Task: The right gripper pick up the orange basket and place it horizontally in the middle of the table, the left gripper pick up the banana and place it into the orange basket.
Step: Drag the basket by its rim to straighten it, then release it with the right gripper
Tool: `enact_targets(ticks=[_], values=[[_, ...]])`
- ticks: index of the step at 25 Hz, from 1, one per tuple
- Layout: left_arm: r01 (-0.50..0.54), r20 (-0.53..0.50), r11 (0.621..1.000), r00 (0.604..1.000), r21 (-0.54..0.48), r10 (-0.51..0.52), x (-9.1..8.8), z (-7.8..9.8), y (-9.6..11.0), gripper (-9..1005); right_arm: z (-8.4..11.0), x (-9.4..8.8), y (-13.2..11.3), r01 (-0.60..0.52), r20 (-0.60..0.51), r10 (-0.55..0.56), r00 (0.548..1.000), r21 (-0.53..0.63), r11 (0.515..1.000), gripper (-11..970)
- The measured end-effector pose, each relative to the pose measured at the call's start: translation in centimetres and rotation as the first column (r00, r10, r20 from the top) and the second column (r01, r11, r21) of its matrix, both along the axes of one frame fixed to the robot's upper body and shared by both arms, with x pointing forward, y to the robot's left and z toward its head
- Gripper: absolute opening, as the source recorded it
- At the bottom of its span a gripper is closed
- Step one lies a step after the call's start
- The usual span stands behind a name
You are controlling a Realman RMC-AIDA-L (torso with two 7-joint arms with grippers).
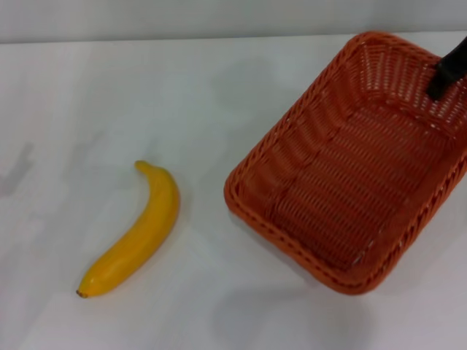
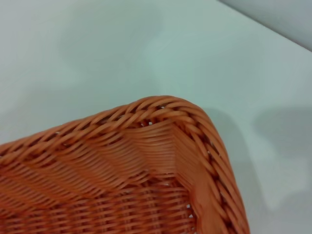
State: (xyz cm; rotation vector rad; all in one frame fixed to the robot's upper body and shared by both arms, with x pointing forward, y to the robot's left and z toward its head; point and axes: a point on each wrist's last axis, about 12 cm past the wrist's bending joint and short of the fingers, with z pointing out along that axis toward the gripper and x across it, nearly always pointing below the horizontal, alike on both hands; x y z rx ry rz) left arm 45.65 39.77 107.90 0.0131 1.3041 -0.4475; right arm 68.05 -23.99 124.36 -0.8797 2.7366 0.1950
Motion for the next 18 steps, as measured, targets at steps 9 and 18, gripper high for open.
enact_targets(ticks=[9,18], values=[[0.022,0.013,0.999,1.000,0.039,-0.023,1.1,0.9,0.1,880,-1.8,-2.1,-6.4,0.286,-0.125,-0.266,0.956,0.189,0.939,156],[0.038,-0.002,0.997,0.999,0.062,-0.038,2.4,1.6,0.1,880,-3.8,-5.5,-10.0,0.509,-0.202,-0.471,0.859,0.437,0.742,127]])
